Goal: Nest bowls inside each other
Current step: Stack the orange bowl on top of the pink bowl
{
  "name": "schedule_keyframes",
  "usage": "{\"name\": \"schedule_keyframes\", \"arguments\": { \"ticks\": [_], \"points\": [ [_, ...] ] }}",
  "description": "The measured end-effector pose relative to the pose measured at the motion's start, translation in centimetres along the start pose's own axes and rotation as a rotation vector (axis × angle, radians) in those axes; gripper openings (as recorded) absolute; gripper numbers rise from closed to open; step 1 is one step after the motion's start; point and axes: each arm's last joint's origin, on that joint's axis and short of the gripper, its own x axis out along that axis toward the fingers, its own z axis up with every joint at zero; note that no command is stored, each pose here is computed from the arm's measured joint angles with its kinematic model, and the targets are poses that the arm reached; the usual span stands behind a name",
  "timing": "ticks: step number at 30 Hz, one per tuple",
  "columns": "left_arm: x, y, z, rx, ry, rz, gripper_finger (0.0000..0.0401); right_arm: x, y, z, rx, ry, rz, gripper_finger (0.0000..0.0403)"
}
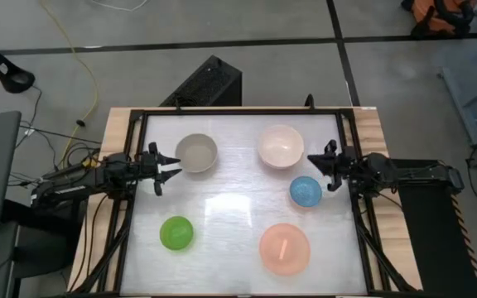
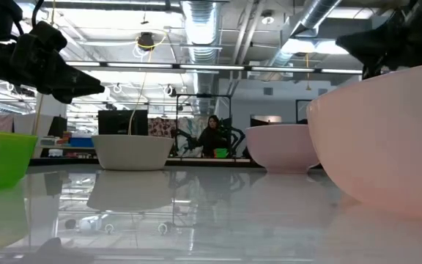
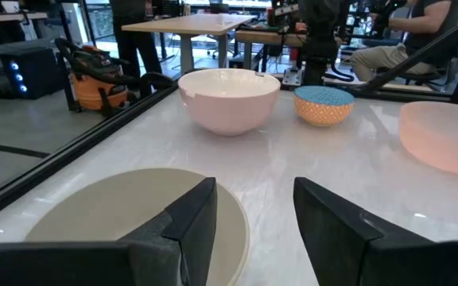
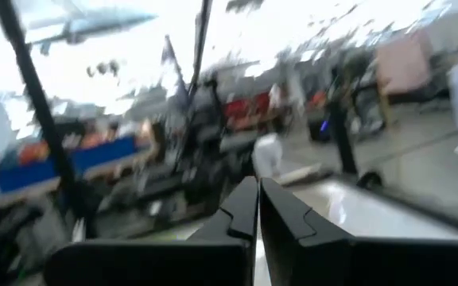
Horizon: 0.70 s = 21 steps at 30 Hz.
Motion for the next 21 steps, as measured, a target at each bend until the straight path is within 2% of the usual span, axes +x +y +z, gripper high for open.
{"name": "schedule_keyframes", "arguments": {
  "ticks": [3, 9, 14, 19, 21],
  "points": [
    [0.0, 0.0, 0.0, 0.000, 0.000, 0.000, 0.0158, 0.0, 0.1, 0.4, 0.005, -0.038, 0.005, 0.0038],
    [0.0, 0.0, 0.0, 0.000, 0.000, 0.000, 0.0158, 0.0, 0.4, 0.2, -0.015, -0.009, 0.094, 0.0038],
    [0.0, 0.0, 0.0, 0.000, 0.000, 0.000, 0.0158, 0.0, 0.7, 0.8, 0.017, -0.054, 0.127, 0.0038],
    [0.0, 0.0, 0.0, 0.000, 0.000, 0.000, 0.0158, 0.6, 1.6, 3.1, 0.014, -0.050, 0.195, 0.0038],
    [0.0, 0.0, 0.0, 0.000, 0.000, 0.000, 0.0158, 1.2, 2.2, 4.4, 0.011, -0.007, 0.208, 0.0040]
  ]
}}
